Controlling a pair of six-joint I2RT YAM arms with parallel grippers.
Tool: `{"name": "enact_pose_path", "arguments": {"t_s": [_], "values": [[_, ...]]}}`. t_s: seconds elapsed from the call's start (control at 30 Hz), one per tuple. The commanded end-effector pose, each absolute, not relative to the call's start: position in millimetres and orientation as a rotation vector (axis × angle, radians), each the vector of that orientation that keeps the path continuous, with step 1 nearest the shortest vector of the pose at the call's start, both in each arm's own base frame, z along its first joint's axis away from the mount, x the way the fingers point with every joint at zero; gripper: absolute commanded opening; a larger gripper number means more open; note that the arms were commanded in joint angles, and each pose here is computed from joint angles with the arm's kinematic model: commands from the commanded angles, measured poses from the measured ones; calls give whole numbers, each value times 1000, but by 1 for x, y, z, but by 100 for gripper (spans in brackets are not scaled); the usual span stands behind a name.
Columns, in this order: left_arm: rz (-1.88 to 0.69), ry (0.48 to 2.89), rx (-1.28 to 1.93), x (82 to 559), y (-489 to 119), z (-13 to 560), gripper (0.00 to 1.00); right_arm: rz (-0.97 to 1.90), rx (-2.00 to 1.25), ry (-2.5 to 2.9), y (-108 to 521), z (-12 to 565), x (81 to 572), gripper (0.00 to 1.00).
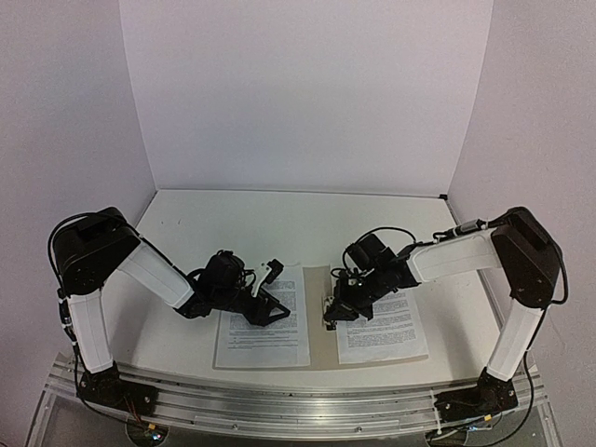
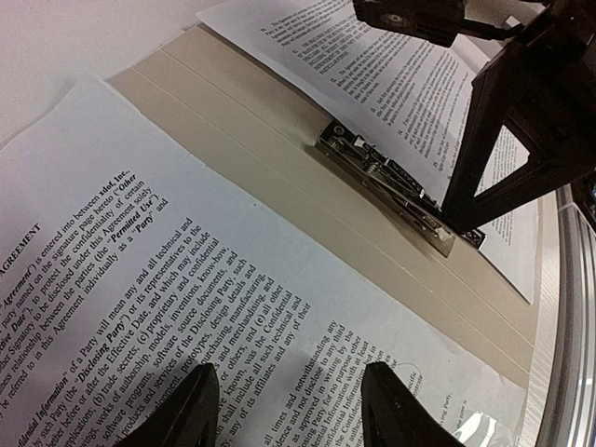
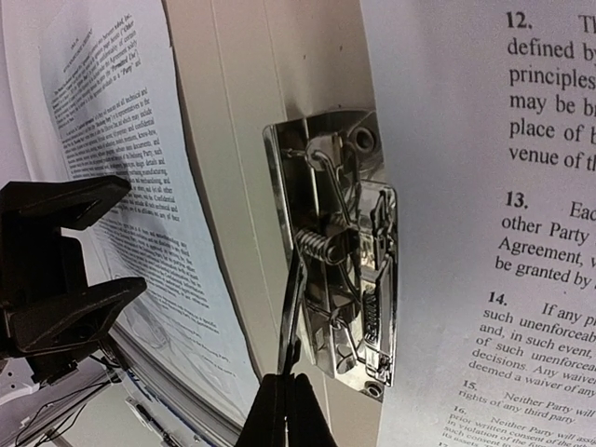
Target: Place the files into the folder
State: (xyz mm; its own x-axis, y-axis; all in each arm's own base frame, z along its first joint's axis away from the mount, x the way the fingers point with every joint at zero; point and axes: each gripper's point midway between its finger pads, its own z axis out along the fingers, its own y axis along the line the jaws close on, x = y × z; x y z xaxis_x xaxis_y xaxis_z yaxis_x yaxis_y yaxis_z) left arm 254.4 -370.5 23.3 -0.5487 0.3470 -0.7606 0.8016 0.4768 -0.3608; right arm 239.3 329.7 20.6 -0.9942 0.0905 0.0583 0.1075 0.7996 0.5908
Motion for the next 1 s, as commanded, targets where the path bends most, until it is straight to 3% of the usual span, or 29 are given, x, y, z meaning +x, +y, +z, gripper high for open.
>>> {"name": "enact_pose_path", "arguments": {"t_s": [0.0, 0.97], "values": [[-903, 2225, 918, 253, -354, -4, 53, -498, -254, -2930, 267, -38, 194, 0], [-885, 2254, 916, 251, -346, -12, 53, -203, -244, -2947, 222, -62, 183, 0]]}}
